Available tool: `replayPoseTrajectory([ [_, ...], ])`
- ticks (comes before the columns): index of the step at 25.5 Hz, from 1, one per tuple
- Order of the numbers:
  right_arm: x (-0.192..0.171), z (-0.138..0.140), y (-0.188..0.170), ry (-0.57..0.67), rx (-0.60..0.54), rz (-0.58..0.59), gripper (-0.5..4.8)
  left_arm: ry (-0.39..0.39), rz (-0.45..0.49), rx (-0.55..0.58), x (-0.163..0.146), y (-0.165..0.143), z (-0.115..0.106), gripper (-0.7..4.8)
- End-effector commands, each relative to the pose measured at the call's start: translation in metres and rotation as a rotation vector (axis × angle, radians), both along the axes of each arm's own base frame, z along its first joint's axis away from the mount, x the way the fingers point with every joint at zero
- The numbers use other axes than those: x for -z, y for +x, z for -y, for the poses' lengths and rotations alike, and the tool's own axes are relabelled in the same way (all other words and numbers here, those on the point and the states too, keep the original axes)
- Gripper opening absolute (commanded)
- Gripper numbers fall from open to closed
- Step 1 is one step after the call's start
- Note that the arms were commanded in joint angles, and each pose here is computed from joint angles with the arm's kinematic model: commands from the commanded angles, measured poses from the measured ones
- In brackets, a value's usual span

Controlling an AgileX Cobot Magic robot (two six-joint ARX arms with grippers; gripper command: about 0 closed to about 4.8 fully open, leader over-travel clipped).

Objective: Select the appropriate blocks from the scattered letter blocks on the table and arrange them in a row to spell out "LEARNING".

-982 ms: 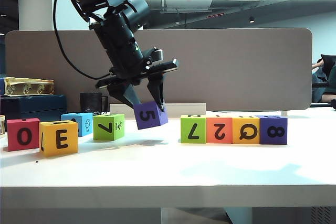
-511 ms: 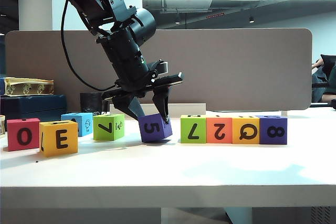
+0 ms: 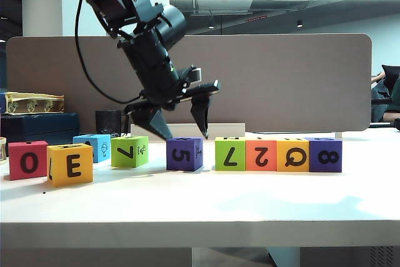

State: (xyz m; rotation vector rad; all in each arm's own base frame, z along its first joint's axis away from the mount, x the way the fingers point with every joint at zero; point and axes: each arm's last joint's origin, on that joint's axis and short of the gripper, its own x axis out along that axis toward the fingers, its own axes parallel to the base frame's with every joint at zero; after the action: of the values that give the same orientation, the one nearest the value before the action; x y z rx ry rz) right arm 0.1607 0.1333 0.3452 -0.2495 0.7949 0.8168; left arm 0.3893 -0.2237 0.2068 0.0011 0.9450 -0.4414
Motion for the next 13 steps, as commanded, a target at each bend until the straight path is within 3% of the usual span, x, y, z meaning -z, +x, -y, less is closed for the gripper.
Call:
replayPoseTrajectory([
  [1, -0.002, 0.0, 0.0, 0.009, -0.003, 0.013, -0.02, -0.004, 0.02, 0.01, -0.022, 0.003, 0.002, 3.5],
  [7, -0.002, 0.0, 0.0, 0.008, -0.003, 0.013, -0.02, 0.039, 0.097, 0.064, -0.057, 0.008, 0.004, 3.5],
  [11, -0.002, 0.0, 0.0, 0.009, -0.003, 0.013, -0.02, 0.209, 0.107, 0.108, -0.07, 0.006, -0.006, 3.49],
  [13, -0.002, 0.0, 0.0, 0.009, -0.003, 0.014, -0.02, 0.251, 0.095, 0.124, -0.073, 0.005, -0.012, 3.49],
])
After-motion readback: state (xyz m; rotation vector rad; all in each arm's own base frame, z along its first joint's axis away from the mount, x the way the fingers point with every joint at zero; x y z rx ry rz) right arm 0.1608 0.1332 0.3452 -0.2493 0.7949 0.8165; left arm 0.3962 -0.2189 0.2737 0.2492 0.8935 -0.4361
